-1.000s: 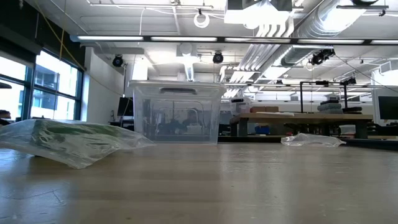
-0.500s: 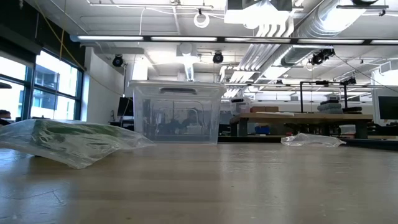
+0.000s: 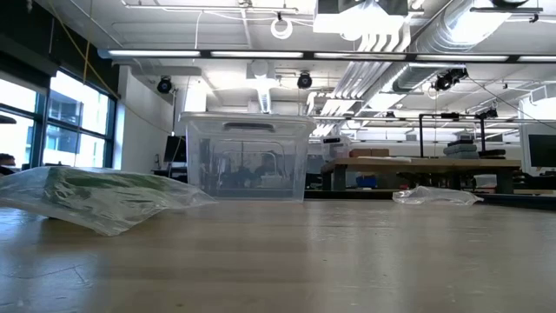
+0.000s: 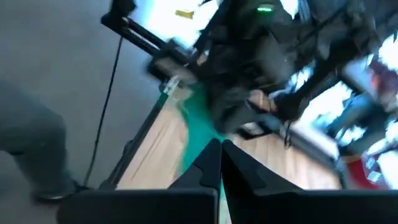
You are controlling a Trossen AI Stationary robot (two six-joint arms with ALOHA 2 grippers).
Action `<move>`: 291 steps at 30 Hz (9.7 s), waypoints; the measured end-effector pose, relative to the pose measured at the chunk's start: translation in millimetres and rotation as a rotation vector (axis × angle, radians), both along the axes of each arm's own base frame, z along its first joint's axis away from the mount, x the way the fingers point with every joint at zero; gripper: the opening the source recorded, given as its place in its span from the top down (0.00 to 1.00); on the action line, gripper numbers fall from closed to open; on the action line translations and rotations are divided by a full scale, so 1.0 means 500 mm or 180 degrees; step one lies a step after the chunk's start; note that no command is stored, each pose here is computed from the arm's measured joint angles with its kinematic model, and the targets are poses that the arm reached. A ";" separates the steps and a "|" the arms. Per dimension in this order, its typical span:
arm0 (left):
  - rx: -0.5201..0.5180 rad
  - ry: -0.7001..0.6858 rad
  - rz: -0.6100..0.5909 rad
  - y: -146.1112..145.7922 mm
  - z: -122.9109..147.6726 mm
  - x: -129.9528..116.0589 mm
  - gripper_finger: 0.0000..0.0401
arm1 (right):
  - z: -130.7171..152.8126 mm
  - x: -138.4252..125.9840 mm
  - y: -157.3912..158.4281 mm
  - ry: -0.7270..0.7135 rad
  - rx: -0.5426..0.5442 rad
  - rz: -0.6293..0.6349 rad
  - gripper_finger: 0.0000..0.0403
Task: Roll bandage
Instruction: Roll the dark green bandage
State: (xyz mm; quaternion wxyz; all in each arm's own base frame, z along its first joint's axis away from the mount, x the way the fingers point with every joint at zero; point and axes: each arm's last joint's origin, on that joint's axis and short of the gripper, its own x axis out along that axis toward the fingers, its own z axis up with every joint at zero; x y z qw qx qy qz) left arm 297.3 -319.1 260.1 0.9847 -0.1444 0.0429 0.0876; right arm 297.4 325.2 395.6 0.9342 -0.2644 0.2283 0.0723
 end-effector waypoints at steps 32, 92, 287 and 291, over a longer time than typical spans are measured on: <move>-0.0088 0.0368 -0.0833 -0.024 -0.020 -0.018 0.99 | -0.095 0.071 -0.108 0.1365 0.0992 -0.0842 1.00; -0.0138 -0.0409 -0.0171 0.025 0.039 0.037 0.99 | -0.153 0.022 0.096 -0.0911 -0.0831 -0.1292 1.00; -0.0097 -0.0533 -0.0081 0.009 0.050 0.016 0.99 | -0.122 0.015 0.013 0.0323 -0.1183 0.0020 0.91; -0.0105 -0.0540 -0.0064 0.009 0.052 0.016 0.99 | -0.123 0.014 0.011 0.0322 -0.1258 -0.0012 0.80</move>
